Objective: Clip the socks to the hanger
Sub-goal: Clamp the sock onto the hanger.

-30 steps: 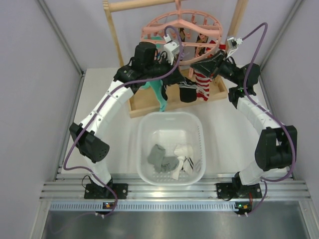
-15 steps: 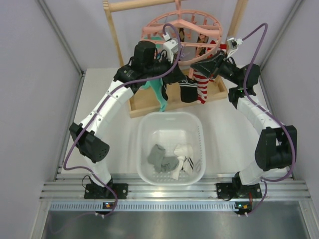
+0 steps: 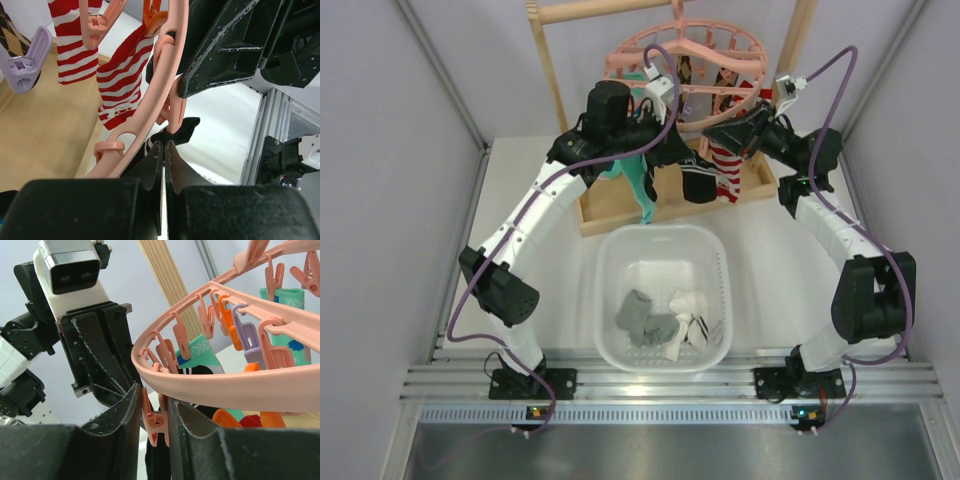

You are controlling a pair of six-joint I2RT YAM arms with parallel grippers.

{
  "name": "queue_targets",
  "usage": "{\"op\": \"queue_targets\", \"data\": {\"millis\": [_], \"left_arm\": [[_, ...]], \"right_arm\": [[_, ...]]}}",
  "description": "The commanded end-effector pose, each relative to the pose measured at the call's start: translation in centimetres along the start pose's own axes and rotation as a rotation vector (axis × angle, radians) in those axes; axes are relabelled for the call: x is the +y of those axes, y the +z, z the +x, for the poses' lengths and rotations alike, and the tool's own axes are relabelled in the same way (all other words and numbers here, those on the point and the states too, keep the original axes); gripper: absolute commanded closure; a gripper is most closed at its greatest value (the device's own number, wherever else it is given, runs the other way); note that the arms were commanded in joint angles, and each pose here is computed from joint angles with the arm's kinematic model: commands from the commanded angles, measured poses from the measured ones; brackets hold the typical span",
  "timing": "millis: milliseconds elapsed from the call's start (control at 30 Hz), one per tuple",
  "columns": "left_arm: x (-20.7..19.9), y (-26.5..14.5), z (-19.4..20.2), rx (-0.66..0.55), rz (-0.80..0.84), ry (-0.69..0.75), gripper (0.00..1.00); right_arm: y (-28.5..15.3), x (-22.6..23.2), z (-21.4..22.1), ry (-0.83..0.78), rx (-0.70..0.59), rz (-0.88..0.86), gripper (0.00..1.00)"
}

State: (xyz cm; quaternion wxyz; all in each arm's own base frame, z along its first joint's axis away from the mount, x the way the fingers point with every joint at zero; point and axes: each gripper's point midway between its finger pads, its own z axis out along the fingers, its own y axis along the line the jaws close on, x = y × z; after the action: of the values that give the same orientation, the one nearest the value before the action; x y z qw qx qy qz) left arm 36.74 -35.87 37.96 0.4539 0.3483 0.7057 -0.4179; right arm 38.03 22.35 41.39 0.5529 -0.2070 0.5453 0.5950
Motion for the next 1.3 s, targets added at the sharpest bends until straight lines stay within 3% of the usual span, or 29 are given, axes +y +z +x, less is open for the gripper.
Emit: {"op": "queue_targets", "data": {"millis": [0, 733, 900, 1267], "left_arm": [[0.3, -0.2, -2.0, -0.066, 0.001, 0.021, 1.0], [1.5, 1.4, -1.3, -0.06, -0.01, -0.032, 1.0], [2.8, 1.7, -0.6, -0.046, -0.071, -0.1, 1.0], [1.0, 1.1, -2.4, -0.14, 0.021, -0.18, 1.0]], "right_arm": [[0.0, 1.8, -0.8, -0.063, 0.007, -0.068, 1.0], [0.3, 1.4, -1.1, -0.048, -0.001, -0.06, 1.0], [0.4, 1.3, -1.3, -0.045, -0.007, -0.057, 1.0], [0.3, 1.5, -1.2, -0.055, -0.004, -0.066, 1.0]]}}
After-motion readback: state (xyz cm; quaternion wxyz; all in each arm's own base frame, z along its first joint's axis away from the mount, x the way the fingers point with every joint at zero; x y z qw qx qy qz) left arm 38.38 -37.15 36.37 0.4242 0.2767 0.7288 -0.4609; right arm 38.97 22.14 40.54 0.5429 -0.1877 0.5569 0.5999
